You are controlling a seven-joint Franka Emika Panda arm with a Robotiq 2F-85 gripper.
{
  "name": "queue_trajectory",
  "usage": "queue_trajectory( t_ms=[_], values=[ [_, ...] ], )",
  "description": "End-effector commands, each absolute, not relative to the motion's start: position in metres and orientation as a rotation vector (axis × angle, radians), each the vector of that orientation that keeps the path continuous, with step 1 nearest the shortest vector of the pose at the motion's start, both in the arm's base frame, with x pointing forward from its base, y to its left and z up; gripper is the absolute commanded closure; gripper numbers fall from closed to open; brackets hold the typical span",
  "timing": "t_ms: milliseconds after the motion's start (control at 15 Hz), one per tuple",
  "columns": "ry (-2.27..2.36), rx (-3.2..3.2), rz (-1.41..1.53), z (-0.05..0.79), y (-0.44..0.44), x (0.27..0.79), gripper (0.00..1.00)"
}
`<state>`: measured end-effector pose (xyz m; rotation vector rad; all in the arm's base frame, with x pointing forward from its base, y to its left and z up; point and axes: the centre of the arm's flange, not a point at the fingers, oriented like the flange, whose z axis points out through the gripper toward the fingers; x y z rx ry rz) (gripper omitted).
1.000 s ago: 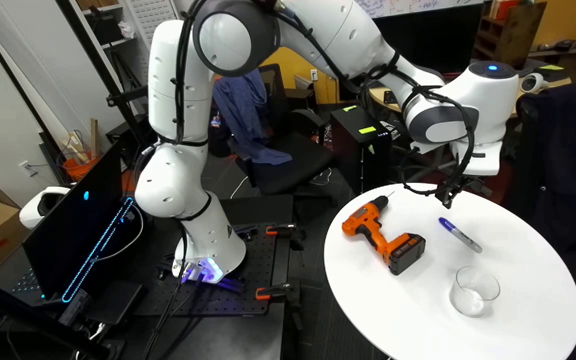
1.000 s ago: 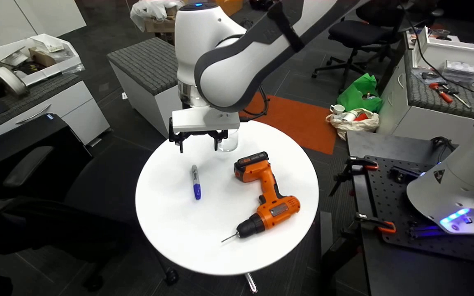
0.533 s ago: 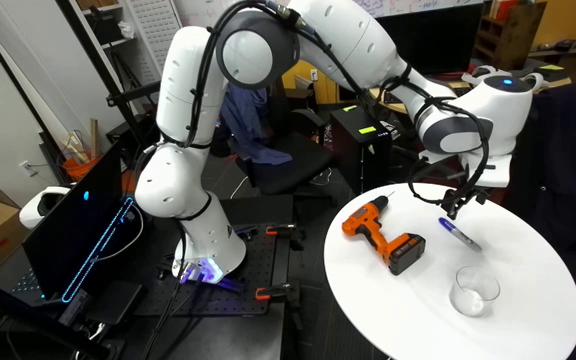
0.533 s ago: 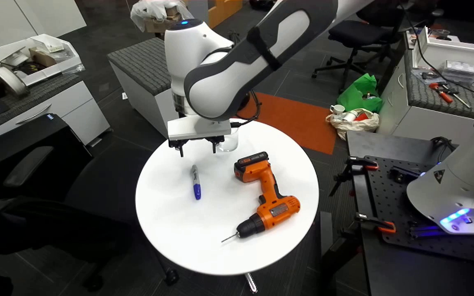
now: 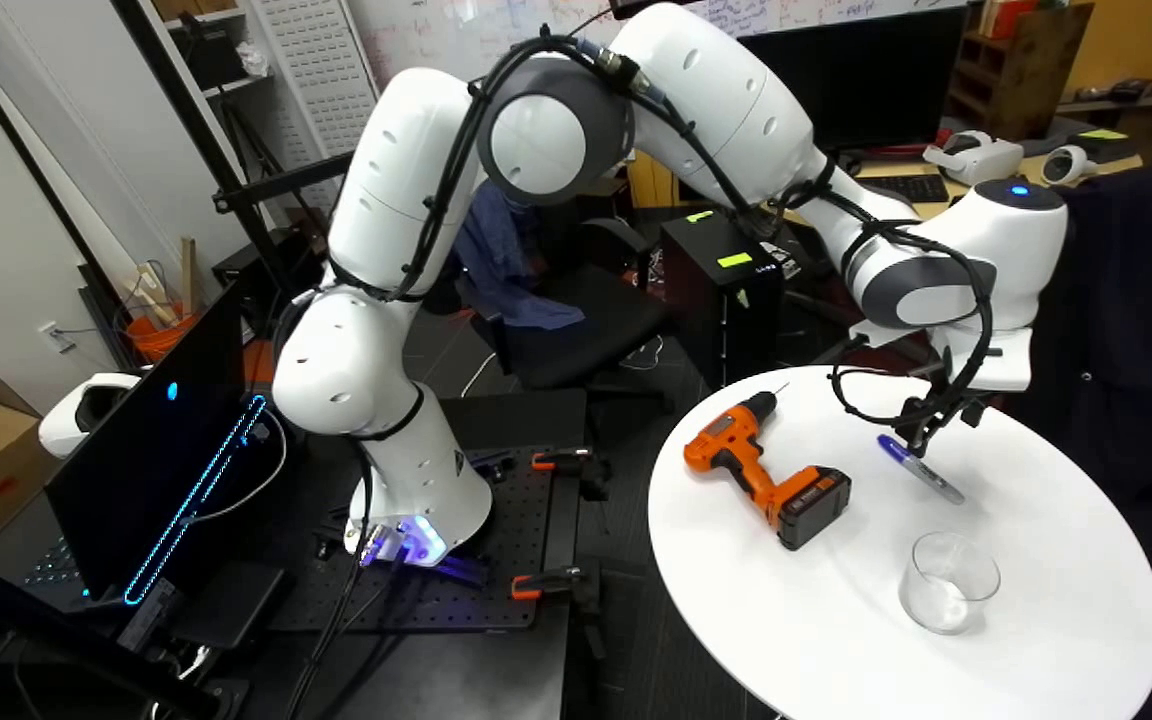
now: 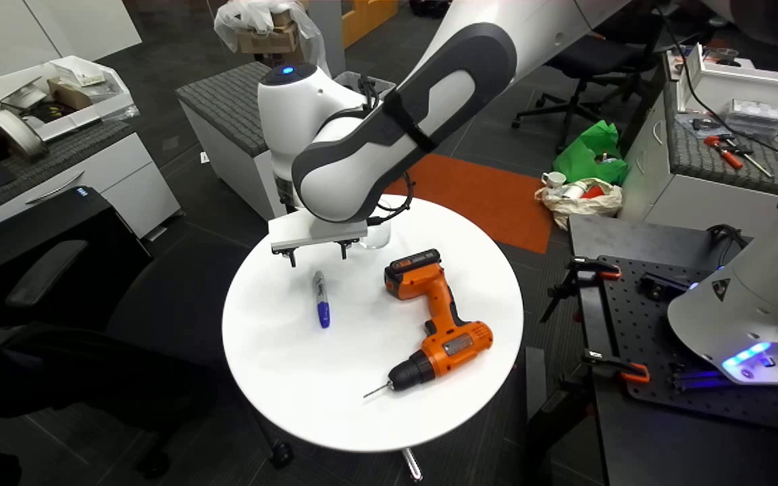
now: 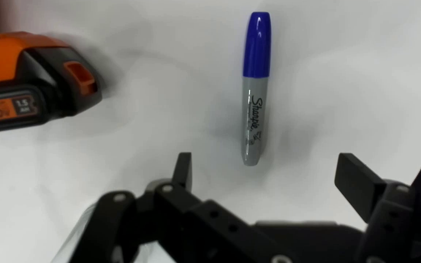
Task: Put the blue marker in the glass cup on the table
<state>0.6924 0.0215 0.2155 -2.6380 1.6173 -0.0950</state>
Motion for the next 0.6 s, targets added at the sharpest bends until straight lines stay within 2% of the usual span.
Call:
queue_trajectory(
  t_ms=[0, 533],
  values=[
    [1.662, -2.625, -0.140, 0.208, 0.032, 0.705, 0.00],
    [1.718, -2.601, -0.108, 0.173, 0.042, 0.712, 0.00]
  ],
)
